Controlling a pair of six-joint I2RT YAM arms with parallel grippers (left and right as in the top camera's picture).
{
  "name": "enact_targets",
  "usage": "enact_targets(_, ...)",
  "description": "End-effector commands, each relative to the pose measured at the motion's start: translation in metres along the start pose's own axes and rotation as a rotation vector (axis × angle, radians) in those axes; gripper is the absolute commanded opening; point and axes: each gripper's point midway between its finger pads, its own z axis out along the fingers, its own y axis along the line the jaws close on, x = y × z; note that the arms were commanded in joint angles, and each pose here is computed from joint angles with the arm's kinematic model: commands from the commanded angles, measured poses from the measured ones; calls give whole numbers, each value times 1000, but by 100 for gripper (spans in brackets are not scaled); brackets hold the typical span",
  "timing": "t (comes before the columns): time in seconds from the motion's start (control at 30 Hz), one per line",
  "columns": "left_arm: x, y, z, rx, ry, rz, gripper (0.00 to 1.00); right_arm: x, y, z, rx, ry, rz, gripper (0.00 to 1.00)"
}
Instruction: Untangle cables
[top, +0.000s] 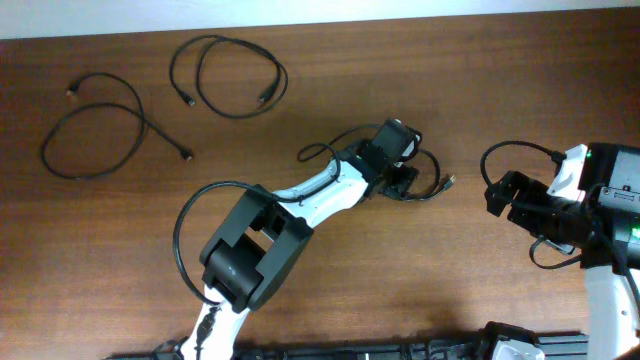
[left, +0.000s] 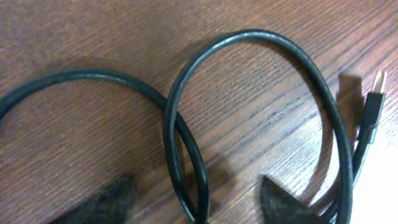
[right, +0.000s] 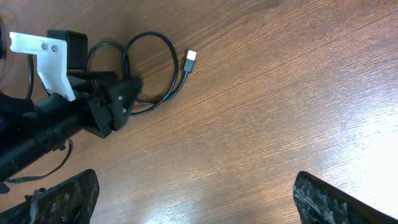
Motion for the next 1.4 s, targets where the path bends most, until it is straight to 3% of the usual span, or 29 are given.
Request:
enact_targets(0.0, 19, 3, 12, -10, 57, -25, 38, 0, -4, 0, 19, 0, 3, 99)
enact_targets(0.07, 23, 4, 12, -13, 72, -26, 18, 2, -5, 0, 21, 7, 5, 99)
enact_targets(0.17, 30, 5, 12, -19, 101, -27, 0, 5, -6, 1, 25, 20, 8, 99)
enact_targets(0.4, 30, 38, -25, -102, 159, -76, 0, 10, -8, 2, 33, 47, 15, 99)
enact_targets(0.57, -7, 73, -122, -215, 60, -126, 0, 15, -10, 7, 45, 91, 26, 99)
enact_targets(0.8, -27, 112, -235, -455, -100, -153, 0, 16, -14, 21, 66, 161, 44, 99)
enact_targets(1.2, -7, 121, -269, -525, -61, -158, 0, 17, -22, 51, 99, 292, 80, 99)
enact_targets(1.37, 11, 146, -300, -614, -67, -311, 0, 31, -17, 53, 71, 378, 107, 99)
